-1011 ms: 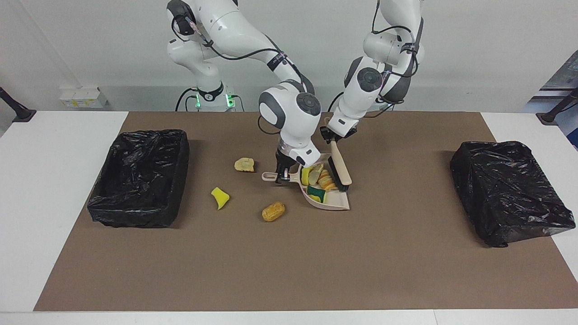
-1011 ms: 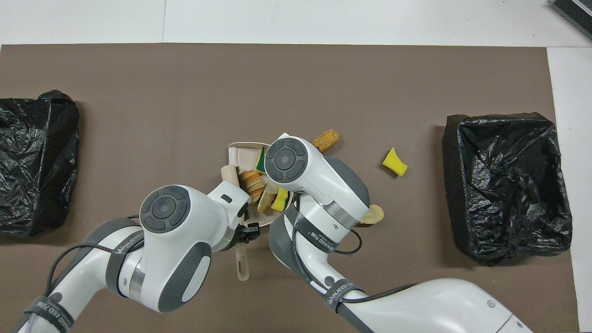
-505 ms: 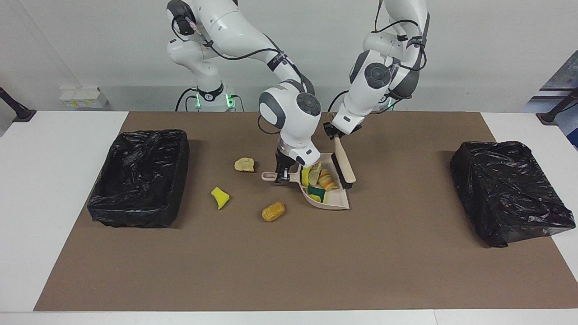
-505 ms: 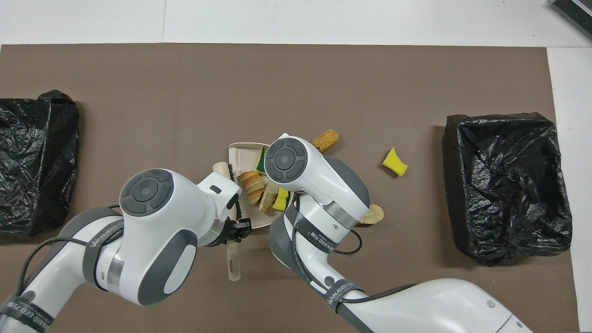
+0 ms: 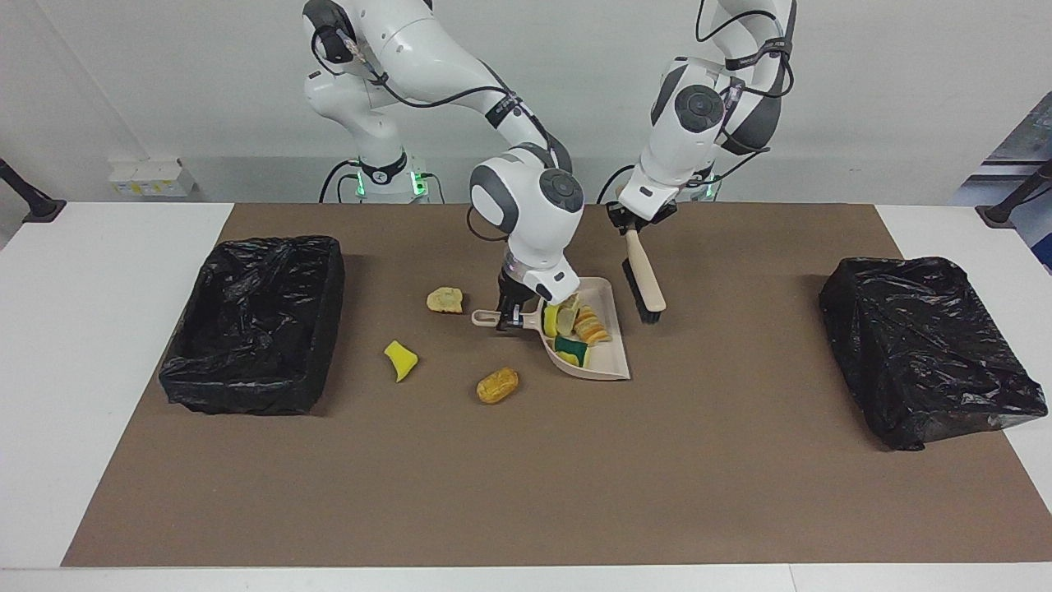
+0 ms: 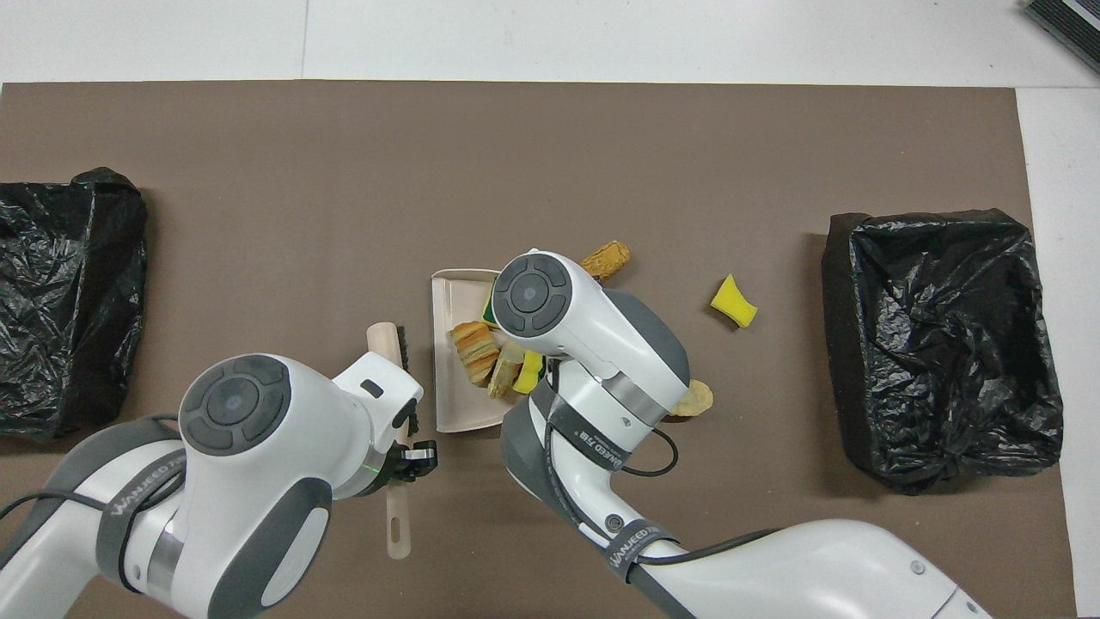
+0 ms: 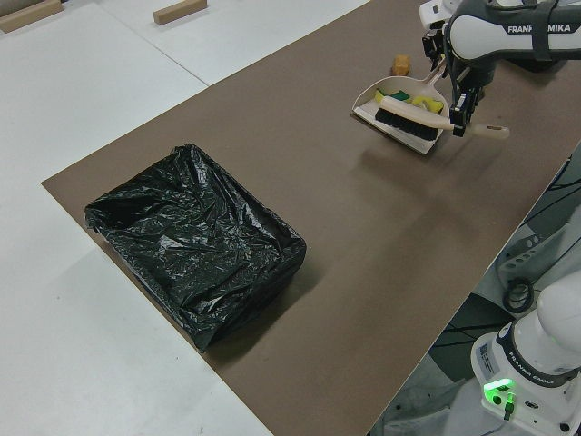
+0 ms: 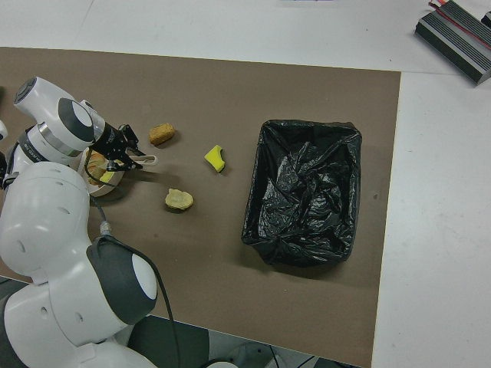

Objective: Sweep and dump trash in bin

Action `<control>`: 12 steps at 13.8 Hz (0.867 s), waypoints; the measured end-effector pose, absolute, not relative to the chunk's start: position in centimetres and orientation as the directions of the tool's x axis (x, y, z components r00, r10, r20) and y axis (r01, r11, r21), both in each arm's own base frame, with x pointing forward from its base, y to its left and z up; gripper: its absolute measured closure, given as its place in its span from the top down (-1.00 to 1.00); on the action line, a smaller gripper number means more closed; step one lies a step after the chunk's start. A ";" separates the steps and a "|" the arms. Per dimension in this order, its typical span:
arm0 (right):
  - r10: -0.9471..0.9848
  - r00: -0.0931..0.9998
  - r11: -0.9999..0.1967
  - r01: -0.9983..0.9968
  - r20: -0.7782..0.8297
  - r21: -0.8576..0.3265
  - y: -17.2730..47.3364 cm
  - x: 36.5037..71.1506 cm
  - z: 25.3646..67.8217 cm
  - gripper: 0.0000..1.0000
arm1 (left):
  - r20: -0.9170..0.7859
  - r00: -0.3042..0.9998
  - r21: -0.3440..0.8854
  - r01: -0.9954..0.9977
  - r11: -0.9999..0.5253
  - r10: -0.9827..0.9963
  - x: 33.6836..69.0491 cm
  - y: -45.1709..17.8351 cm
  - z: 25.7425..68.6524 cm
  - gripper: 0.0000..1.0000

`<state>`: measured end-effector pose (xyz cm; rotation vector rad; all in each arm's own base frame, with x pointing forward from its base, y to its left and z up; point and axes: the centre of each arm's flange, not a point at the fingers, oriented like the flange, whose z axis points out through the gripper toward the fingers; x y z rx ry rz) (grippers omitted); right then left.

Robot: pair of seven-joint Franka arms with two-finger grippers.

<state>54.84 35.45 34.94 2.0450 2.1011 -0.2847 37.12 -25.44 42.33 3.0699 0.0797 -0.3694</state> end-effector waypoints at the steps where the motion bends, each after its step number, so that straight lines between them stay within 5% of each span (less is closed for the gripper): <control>1: 0.962 -0.025 0.026 1.000 -0.272 -0.001 35.2 55.0 35.1 -0.35 | -0.237 0.971 0.035 0.033 -0.999 0.024 35.8 -25.9 42.1 -0.48; 12: 0.960 -0.032 0.043 0.999 -0.280 0.034 24.2 58.3 45.9 -0.35 | -0.190 0.981 -0.078 -0.050 -0.996 -0.034 22.2 -34.8 36.2 -0.48</control>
